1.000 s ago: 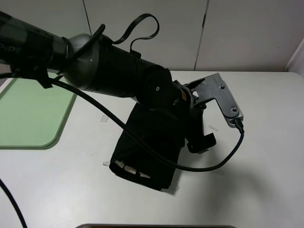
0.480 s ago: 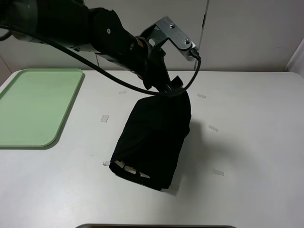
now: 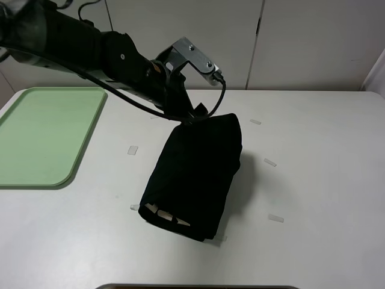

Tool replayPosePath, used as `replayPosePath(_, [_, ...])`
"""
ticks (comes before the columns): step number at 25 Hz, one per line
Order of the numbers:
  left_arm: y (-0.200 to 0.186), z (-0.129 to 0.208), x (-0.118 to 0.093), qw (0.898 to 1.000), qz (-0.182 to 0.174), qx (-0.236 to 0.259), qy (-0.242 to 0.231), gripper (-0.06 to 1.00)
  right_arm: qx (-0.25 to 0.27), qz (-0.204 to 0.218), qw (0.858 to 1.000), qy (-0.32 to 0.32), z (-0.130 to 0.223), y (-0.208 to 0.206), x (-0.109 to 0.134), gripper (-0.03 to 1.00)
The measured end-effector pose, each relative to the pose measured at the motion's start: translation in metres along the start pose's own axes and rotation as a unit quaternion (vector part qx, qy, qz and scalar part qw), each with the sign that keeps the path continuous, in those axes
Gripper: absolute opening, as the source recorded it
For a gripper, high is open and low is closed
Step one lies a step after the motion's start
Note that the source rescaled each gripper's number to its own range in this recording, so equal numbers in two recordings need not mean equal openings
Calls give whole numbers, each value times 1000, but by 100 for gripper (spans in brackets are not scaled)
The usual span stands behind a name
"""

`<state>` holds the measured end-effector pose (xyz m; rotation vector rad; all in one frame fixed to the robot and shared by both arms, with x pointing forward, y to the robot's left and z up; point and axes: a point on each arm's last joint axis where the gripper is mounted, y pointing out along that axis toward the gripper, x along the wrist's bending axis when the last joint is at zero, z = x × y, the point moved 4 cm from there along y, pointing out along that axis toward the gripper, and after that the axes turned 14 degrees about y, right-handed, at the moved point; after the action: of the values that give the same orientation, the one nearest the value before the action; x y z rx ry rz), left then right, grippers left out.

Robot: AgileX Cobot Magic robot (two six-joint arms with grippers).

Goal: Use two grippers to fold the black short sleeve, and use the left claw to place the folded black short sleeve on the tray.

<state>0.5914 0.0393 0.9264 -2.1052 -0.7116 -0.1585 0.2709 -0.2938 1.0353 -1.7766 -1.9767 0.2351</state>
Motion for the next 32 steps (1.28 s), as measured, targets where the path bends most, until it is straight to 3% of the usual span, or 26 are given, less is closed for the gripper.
replayPosePath(8, [37, 11, -18, 999, -8, -4, -53, 100, 0, 0, 1000, 0, 0, 0, 0, 100])
replayPosePath(26, [46, -25, -81, 999, 15, -51, -4, 100, 0, 0, 1000, 0, 0, 0, 0, 100])
replayPosePath(32, [15, -44, -67, 997, 12, -73, -6, 99, 0, 0, 1000, 0, 0, 0, 0, 100])
